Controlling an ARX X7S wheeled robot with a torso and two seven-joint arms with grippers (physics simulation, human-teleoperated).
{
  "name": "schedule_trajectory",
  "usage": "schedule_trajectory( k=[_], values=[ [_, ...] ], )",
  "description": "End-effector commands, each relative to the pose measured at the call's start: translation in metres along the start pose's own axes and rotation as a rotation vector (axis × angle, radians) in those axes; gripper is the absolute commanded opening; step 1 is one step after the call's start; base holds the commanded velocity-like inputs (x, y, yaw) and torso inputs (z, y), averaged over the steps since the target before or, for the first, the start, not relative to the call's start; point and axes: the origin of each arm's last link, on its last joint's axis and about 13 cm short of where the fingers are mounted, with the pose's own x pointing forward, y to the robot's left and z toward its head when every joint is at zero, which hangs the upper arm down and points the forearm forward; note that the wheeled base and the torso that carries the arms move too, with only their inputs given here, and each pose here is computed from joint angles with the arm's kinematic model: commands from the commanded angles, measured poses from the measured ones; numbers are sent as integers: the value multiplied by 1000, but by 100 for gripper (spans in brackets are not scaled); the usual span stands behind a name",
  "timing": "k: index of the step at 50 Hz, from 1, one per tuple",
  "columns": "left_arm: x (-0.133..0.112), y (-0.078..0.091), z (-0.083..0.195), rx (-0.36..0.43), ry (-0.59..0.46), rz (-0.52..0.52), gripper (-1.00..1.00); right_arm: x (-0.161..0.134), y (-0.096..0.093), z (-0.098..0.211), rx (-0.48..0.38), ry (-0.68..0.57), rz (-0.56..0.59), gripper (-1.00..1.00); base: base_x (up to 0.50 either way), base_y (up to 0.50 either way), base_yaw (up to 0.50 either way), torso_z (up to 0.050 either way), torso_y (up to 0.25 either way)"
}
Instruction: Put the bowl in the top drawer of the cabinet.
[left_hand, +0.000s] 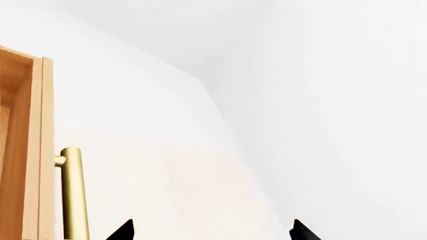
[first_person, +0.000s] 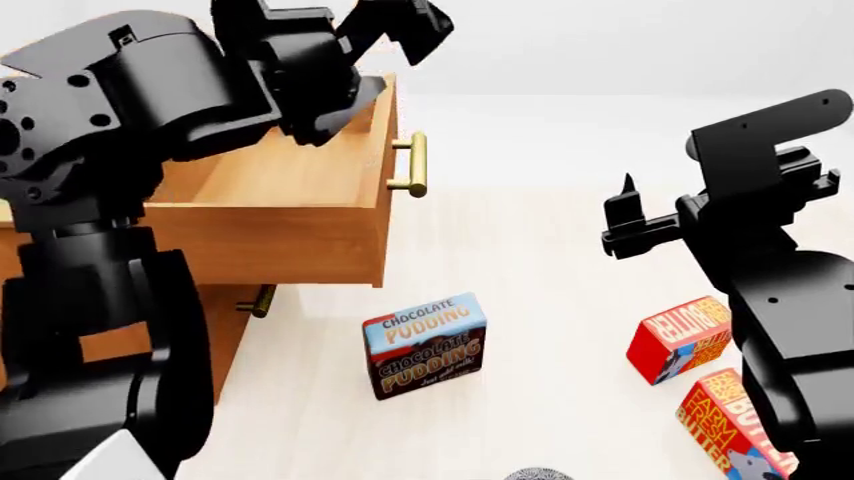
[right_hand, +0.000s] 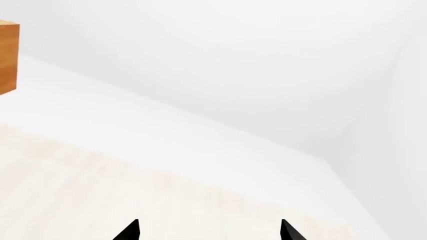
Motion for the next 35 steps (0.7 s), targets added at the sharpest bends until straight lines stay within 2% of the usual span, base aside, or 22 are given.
schedule_trajectory(
  k=[1,5,12,20,29,35],
  values=[
    [-43,-31,0,87,-87,-175,100,-1,1,1,-1,-1,1,100,0,0,0,0,0],
    [-53,-32,-12,158,-103,-154,100,-3,0,1,7,-4,4,100,0,0,0,0,0],
    [-63,-20,-45,282,-68,-113,100,-12,0,2,32,-17,-1,100,0,0,0,0,0],
    [-74,1,-103,398,55,-105,100,-24,-1,8,78,-45,-3,100,0,0,0,0,0],
    [-98,16,-149,409,156,-170,100,-28,-2,3,99,-47,-18,100,0,0,0,0,0],
    [-101,25,-185,415,266,-189,100,-30,-2,-1,96,-36,-27,100,0,0,0,0,0]
  ],
)
